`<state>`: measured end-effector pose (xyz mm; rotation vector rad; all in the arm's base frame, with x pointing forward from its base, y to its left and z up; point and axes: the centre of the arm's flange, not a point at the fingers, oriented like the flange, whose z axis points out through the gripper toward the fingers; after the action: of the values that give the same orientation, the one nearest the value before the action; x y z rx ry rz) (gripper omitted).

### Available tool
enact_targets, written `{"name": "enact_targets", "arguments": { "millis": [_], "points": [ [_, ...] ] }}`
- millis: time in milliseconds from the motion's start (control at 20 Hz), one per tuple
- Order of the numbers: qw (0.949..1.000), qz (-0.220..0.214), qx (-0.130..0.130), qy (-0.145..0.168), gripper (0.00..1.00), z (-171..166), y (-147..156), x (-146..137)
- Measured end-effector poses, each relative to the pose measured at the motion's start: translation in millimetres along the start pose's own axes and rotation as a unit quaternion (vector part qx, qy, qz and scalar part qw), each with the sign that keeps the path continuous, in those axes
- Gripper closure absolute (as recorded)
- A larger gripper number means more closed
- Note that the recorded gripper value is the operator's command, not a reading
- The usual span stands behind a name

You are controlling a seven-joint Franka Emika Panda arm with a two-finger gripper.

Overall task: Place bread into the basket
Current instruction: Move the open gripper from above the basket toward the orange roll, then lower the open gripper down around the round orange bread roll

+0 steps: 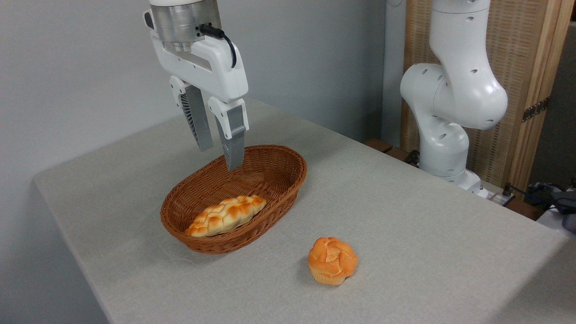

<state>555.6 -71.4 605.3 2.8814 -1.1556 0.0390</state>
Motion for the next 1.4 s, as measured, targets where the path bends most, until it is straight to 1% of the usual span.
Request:
{"name": "enact_targets", "arguments": {
  "millis": [400,550,650,800,1100,1150,1250,1400],
  "points": [
    [1.0,0.0,-0.001,-0.002,0.0,1.5,1.4,-2.5],
    [1.0,-0.001,-0.004,-0.008,0.0,4.6,7.9,-12.3],
    [0.9999,0.011,-0.006,-0.011,0.0,6.3,12.7,-20.3],
    [0.9993,0.033,-0.01,-0.017,0.0,11.6,17.4,-39.1],
    [0.999,0.044,-0.007,-0.004,0.0,25.0,4.2,-95.3],
    [0.9989,0.046,-0.004,-0.006,0.0,29.0,-1.4,-103.9],
    [0.9984,0.053,0.009,-0.017,0.0,41.1,-12.8,-116.8],
    [0.9971,0.062,0.03,-0.031,0.0,67.0,-21.8,-124.3]
  ]
}}
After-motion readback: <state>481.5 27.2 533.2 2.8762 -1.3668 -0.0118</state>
